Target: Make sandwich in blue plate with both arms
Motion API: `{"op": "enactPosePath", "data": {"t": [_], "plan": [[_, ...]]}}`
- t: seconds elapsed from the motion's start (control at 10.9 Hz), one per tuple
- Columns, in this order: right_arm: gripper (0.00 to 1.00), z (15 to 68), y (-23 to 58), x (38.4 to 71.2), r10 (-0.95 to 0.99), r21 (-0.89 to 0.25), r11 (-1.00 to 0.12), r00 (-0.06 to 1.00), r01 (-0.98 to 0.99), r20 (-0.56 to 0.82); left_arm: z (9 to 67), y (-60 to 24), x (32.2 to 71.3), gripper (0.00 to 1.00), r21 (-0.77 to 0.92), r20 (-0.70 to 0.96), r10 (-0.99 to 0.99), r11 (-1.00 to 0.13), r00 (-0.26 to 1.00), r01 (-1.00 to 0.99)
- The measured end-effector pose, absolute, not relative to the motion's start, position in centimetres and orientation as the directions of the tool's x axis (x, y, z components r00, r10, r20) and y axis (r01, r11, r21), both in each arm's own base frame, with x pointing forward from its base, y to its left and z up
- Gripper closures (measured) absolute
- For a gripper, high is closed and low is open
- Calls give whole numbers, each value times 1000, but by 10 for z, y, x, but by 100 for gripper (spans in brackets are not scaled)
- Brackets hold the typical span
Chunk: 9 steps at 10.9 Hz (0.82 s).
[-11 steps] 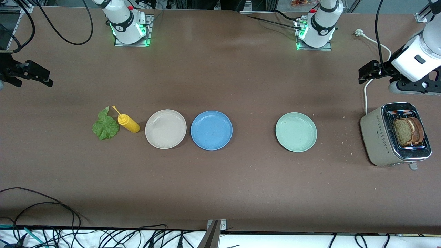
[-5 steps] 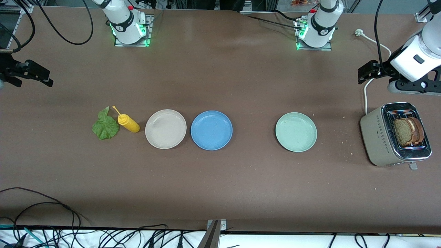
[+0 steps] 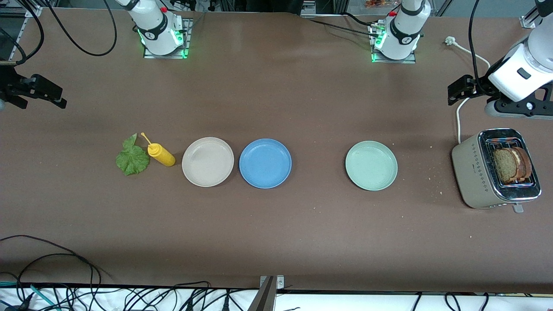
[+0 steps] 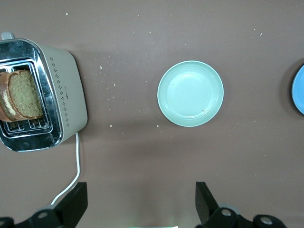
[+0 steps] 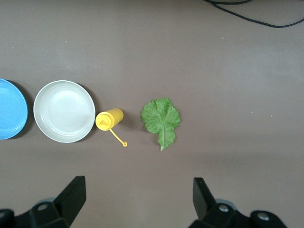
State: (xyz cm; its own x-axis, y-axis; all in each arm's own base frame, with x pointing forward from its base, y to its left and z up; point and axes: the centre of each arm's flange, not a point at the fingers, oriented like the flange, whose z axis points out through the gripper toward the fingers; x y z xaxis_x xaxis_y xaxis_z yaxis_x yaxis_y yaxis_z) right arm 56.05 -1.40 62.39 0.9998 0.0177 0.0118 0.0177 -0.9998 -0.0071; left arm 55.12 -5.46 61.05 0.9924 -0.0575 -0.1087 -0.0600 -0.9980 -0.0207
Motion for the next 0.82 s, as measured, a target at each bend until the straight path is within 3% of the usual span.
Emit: {"op": "enactPosePath", "data": {"t": [0.82], "plan": [[0,625,-6,560,32,-7,-999,999,33,13,625,-39,554,0,-20,-77,-26,-999,997,-28]]}}
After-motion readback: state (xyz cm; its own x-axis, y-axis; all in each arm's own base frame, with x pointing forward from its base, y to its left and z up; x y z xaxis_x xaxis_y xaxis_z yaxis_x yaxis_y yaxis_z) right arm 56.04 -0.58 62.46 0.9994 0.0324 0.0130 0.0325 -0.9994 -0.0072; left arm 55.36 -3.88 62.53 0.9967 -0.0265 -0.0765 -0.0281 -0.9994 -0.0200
